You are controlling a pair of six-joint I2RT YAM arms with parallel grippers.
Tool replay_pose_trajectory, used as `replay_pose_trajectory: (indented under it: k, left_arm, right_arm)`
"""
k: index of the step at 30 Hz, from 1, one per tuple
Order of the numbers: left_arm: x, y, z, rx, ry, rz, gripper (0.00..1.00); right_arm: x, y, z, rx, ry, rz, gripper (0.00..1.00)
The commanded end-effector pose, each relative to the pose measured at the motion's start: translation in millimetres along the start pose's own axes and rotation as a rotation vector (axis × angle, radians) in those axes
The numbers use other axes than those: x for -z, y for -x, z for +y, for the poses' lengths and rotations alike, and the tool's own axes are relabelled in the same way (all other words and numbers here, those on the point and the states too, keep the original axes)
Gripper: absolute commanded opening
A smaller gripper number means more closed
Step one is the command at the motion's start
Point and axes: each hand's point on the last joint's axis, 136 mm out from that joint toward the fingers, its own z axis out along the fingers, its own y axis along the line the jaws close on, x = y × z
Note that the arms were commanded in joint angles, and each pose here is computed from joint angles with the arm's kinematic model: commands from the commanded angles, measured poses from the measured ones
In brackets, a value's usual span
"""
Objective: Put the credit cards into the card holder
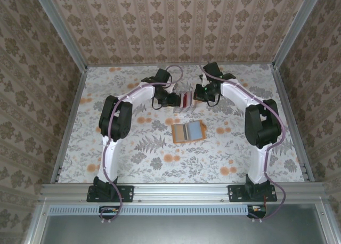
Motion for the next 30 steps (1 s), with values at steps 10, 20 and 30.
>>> replay_pose_trajectory:
  k: [10,20,30]
  left_arm:
    - [3.9,1.9,1.6,-0.028,0.02,0.005,0.37]
    - [4.7,2.4,1.5,-0.029,0.022,0.003,0.37]
    - [7.2,3.4,1.2,-0.033,0.027,-0.002,0.37]
  right_arm:
    - [34.9,-3.0,6.1,0.033,0.007,-0.038,0.05]
    - [46.3,-6.2,0.3,0.04,-0.017,-0.051,0.05]
    - [66.6,-10.7,2.3,0.049,-0.011,-0.081,0.05]
